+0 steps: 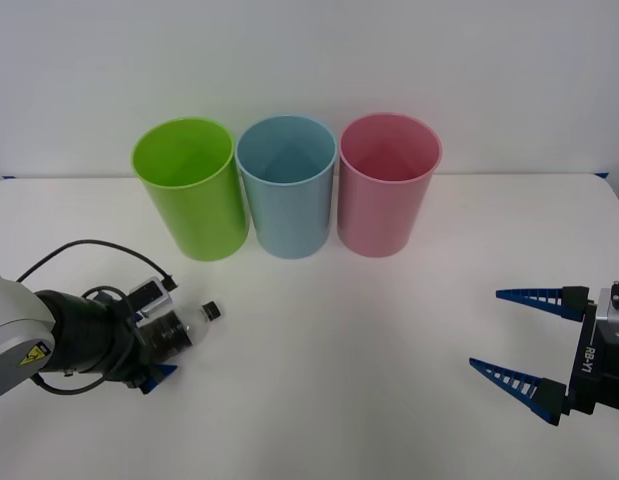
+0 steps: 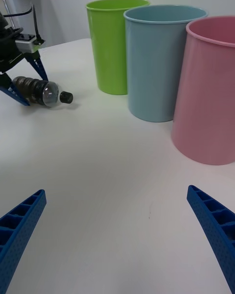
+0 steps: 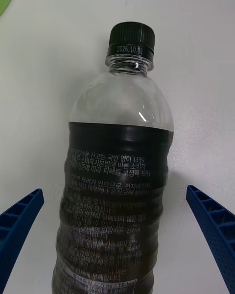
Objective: Put cans in the blue bin and PET bottles in the pink bin and trash in the green bin.
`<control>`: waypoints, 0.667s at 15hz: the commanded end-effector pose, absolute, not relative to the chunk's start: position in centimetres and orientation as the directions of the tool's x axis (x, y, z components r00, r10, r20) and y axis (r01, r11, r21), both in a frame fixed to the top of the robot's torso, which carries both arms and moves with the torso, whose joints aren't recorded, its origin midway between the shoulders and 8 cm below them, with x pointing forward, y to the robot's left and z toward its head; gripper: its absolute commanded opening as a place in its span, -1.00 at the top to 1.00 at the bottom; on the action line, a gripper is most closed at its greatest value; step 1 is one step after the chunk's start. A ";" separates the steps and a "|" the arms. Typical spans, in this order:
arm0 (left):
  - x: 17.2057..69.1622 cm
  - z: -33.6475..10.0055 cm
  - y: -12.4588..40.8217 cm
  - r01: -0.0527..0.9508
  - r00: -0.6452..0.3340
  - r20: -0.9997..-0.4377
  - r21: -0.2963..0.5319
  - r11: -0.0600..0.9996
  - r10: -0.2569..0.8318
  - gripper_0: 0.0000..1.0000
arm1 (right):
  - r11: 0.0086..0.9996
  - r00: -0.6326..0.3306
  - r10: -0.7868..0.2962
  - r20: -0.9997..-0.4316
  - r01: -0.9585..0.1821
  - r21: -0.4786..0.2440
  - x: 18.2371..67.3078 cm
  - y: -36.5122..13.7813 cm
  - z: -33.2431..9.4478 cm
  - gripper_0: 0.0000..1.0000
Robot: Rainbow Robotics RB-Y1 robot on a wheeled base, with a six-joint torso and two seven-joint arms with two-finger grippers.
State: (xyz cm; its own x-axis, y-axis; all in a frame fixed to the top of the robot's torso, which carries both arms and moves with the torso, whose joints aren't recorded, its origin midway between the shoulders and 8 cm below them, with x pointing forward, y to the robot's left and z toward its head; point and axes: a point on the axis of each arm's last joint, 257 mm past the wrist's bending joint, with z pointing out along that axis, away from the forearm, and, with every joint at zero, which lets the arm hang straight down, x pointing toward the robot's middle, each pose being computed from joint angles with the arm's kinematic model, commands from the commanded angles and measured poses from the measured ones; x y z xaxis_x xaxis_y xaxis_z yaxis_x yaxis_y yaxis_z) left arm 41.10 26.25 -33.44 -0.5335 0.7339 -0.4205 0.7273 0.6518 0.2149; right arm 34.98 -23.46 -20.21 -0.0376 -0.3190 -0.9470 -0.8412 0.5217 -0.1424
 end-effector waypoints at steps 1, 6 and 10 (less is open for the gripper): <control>41.7 -34.7 26.1 0.724 -0.541 -0.410 0.218 0.655 0.734 -1.00 | 0.522 -0.038 -0.319 -0.947 -0.841 -0.142 35.0 -23.5 -20.2 -1.00; 42.1 -34.8 25.8 0.728 -0.530 -0.411 0.228 0.647 0.742 0.48 | 0.522 -0.038 -0.319 -0.947 -0.841 -0.142 35.0 -23.5 -20.2 -1.00; 42.2 -34.8 25.7 0.731 -0.524 -0.411 0.232 0.642 0.746 1.00 | 0.522 -0.038 -0.319 -0.947 -0.841 -0.142 35.0 -23.5 -20.2 -1.00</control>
